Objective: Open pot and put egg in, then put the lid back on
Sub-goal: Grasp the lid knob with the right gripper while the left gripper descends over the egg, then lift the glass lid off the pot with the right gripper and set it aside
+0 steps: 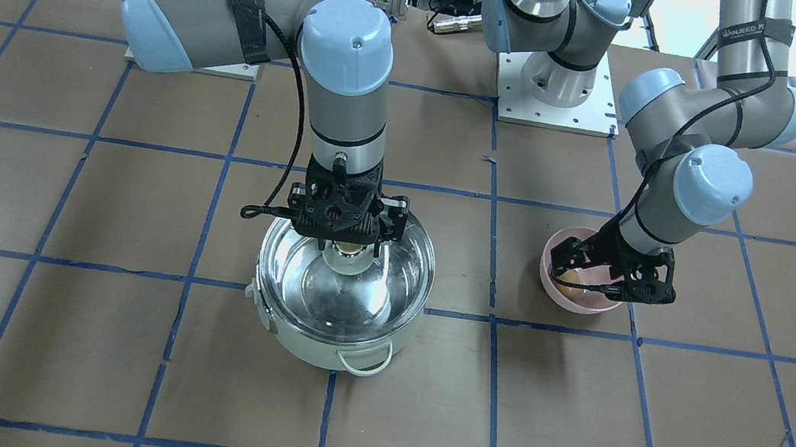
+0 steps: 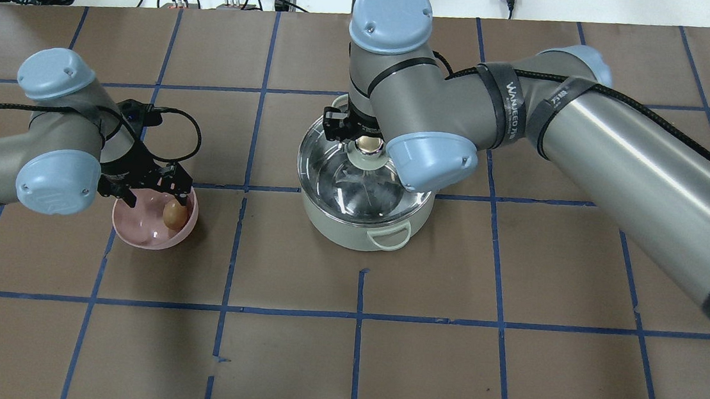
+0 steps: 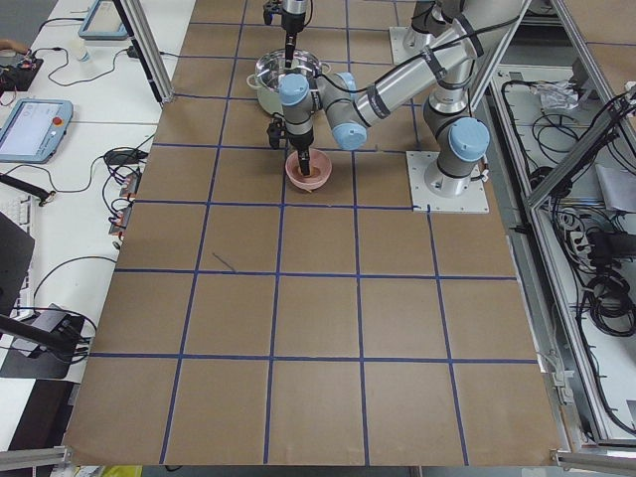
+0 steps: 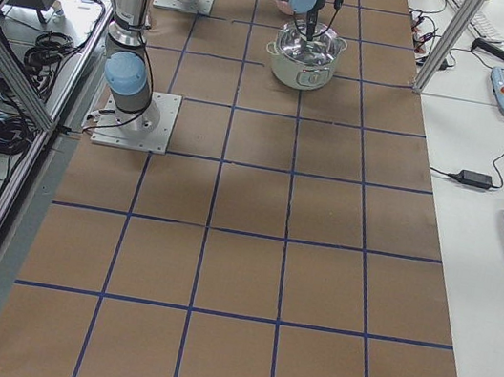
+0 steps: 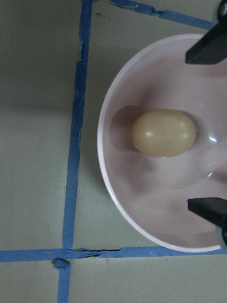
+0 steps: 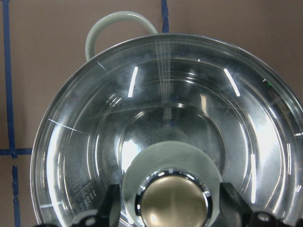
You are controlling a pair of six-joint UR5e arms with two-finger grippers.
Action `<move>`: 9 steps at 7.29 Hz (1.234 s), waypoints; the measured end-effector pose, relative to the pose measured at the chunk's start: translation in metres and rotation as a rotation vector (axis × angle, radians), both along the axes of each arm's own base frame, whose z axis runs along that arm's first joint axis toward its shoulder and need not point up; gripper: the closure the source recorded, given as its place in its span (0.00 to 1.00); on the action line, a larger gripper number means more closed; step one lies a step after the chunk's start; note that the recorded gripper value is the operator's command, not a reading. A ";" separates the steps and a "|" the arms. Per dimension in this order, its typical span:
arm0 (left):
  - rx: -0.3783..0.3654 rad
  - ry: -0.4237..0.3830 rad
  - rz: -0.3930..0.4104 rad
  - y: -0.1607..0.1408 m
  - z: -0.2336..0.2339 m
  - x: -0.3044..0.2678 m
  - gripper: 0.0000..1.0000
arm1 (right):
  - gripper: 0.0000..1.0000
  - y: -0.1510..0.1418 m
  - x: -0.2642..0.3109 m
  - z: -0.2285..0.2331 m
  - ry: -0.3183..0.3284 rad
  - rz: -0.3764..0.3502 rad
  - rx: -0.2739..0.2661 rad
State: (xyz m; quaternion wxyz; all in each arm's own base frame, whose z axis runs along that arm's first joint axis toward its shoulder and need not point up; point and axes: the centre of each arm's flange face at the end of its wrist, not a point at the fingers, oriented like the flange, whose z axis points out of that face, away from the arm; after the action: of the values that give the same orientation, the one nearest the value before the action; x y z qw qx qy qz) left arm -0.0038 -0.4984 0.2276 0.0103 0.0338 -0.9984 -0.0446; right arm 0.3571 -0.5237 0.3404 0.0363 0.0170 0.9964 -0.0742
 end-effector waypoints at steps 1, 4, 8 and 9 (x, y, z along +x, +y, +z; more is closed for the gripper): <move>-0.002 0.004 -0.030 -0.001 -0.004 0.000 0.01 | 0.28 -0.003 0.000 -0.001 -0.003 -0.001 -0.006; 0.000 0.006 -0.069 0.002 -0.012 0.010 0.02 | 0.30 -0.007 0.000 -0.003 -0.009 -0.006 -0.017; 0.000 0.017 -0.072 0.010 -0.027 0.018 0.02 | 0.46 -0.006 0.000 0.001 -0.007 -0.006 -0.026; -0.002 0.017 -0.072 0.010 -0.028 0.018 0.02 | 0.48 -0.006 -0.001 0.001 -0.007 -0.005 -0.026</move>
State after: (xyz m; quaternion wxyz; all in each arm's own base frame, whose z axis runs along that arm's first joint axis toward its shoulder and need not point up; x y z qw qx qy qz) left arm 0.0145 -0.4886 0.1999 0.0170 -0.0025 -0.9989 -0.0442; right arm 0.3566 -0.5296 0.3410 0.0400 0.0192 0.9952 -0.0871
